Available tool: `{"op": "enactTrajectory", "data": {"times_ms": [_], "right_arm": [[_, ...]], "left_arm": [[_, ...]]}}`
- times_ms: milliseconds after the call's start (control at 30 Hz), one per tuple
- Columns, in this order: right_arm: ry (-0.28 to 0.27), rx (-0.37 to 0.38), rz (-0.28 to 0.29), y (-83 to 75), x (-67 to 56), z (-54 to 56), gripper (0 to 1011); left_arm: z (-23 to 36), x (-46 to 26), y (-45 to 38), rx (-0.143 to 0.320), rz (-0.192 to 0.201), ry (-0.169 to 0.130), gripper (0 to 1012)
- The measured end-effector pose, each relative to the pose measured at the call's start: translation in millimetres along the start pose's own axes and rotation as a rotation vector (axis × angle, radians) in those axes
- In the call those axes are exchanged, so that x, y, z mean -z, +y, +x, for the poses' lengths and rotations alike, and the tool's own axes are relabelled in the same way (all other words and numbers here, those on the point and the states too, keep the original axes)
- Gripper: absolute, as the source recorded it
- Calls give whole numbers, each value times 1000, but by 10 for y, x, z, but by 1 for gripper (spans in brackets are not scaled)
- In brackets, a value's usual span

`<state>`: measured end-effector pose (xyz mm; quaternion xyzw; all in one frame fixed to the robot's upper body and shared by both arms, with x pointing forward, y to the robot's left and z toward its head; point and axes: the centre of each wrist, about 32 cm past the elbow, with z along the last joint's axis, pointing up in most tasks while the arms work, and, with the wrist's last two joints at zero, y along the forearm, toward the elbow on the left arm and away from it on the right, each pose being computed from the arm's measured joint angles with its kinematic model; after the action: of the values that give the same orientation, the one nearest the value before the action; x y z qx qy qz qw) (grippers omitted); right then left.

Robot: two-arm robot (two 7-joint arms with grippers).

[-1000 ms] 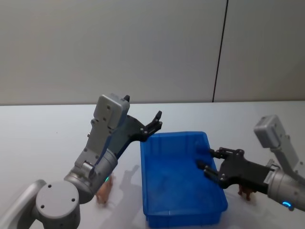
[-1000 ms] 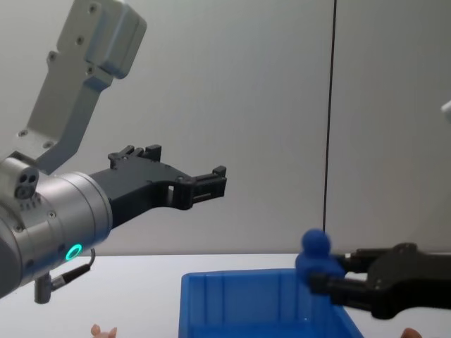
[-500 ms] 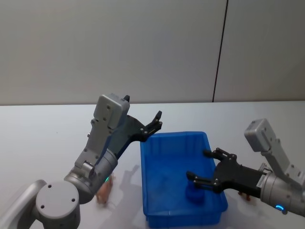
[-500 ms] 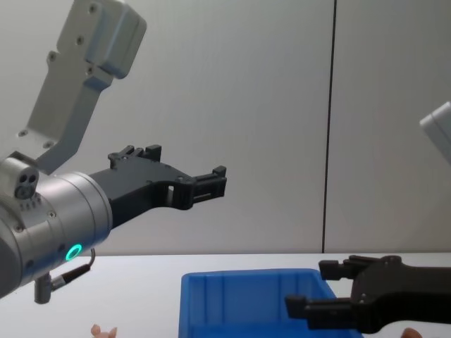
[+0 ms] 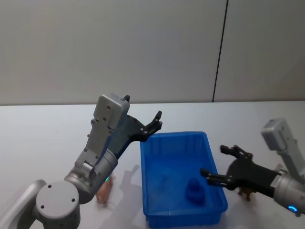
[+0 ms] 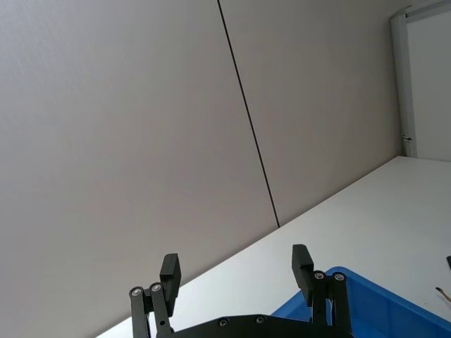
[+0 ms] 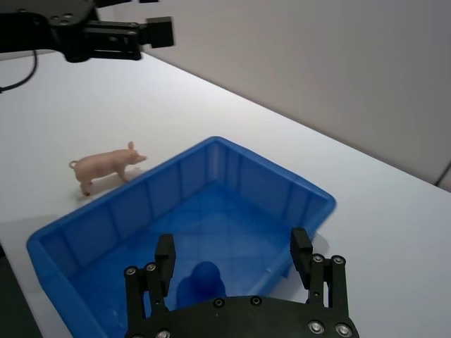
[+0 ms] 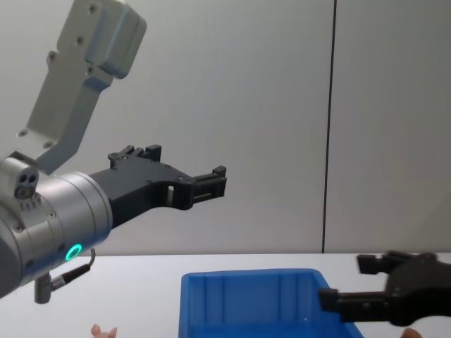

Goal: Pick up the two dolls from the table and place them into the box.

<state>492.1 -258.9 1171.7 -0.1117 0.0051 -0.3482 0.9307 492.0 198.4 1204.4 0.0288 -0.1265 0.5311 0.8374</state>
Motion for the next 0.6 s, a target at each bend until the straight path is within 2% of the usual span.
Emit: {"op": "enactTrajectory", "data": {"times_ms": [333, 600], "right_arm": [[36, 112, -24, -323, 88, 68, 1003], [51, 159, -59, -503, 139, 107, 1003]], "left_arm": [[0, 0, 0, 0, 0, 0, 1001], [0, 0, 0, 0, 0, 0, 1001]]}}
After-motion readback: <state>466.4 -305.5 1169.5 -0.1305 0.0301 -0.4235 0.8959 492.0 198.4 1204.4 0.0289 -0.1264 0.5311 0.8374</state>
